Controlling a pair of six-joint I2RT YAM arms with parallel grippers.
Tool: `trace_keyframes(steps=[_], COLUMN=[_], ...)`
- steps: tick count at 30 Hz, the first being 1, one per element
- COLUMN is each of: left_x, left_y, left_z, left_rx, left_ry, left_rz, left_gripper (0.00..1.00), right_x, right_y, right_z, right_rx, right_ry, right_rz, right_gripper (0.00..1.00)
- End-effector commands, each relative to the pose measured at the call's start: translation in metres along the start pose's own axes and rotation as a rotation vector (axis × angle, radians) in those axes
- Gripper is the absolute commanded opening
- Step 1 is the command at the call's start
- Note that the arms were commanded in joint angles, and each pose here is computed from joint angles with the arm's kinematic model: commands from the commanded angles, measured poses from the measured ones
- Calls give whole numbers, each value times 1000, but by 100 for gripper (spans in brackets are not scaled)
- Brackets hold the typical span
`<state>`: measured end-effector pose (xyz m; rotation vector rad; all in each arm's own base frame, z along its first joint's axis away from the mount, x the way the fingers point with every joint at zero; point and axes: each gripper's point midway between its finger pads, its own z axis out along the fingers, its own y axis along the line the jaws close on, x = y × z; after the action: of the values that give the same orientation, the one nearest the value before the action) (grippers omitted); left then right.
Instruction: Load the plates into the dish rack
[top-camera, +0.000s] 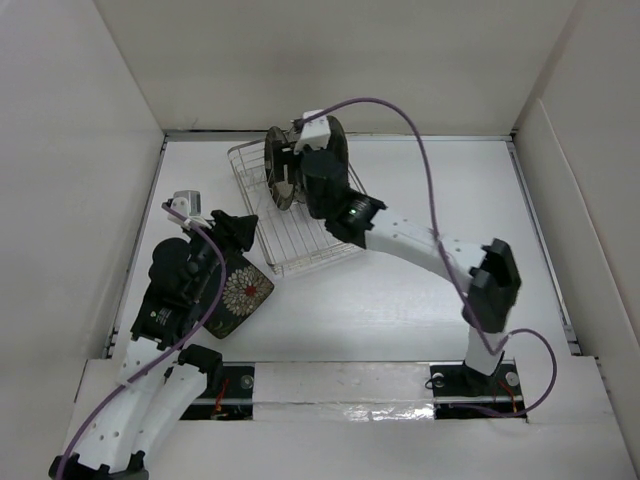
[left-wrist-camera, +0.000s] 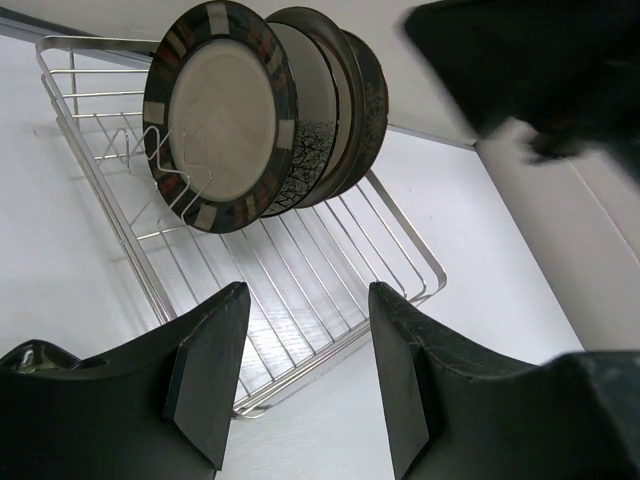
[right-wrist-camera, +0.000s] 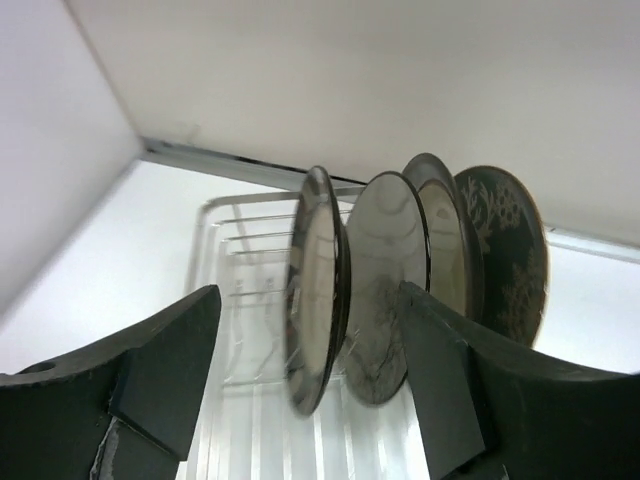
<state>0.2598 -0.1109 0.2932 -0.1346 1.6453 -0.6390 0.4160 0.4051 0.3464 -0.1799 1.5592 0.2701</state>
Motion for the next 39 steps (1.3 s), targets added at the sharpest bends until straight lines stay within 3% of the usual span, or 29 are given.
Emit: trace_keyframes(steps=[1,2,3,4,6,7,8,9,12,15,16,19,26,39], left_x=[-39,-40,-39,-40,-41,-41,-41,-43,-49,-52,-49,-45,-50,-50], left_y=[-18,-20,-21,-22,-26,-27,-27,-28,-32,-35,-35,-38,-45,-64], left_z=[-7,-8,-8,-9,-10,-11,-11,-13,-20,-26,-26,-26,-32,-49], left_rx=[48,59,65,72,91,94,97,96,116,132,134,160,183,234], left_ry=[-121,-125,-126,-127,-127,-127,-125,-130,-153,-169,-164,-150,-164,-163], left_rz=[-14,-16,-17,-18,-20,-21,-21,-21,-17,-18,-20,-18,-13,-5], left_gripper=[47,47,47,47,47,47,47,47,48,48,48,48,48,48], right_x=[-61,-46,-37,-23,31,49,59,93,141,164,179,207,244,328], right_y=[22,19,23,40,42,55,62,63,94,127,139,155,163,151], right_z=[-66,-89,-104,-125,-155,-173,-183,-194,-223,-243,-242,-235,-206,-170], right_rx=[-144,-174,-203,-257,-269,-300,-306,-297,-321,-336,-317,-265,-98,185], right_ry=[-64,-24,-3,43,154,206,244,304,440,523,541,593,641,711], right_rz=[277,381,439,553,632,674,783,790,910,978,968,998,1118,1149], right_gripper=[77,75,63,43,2,0,0,0,0,33,52,66,66,52])
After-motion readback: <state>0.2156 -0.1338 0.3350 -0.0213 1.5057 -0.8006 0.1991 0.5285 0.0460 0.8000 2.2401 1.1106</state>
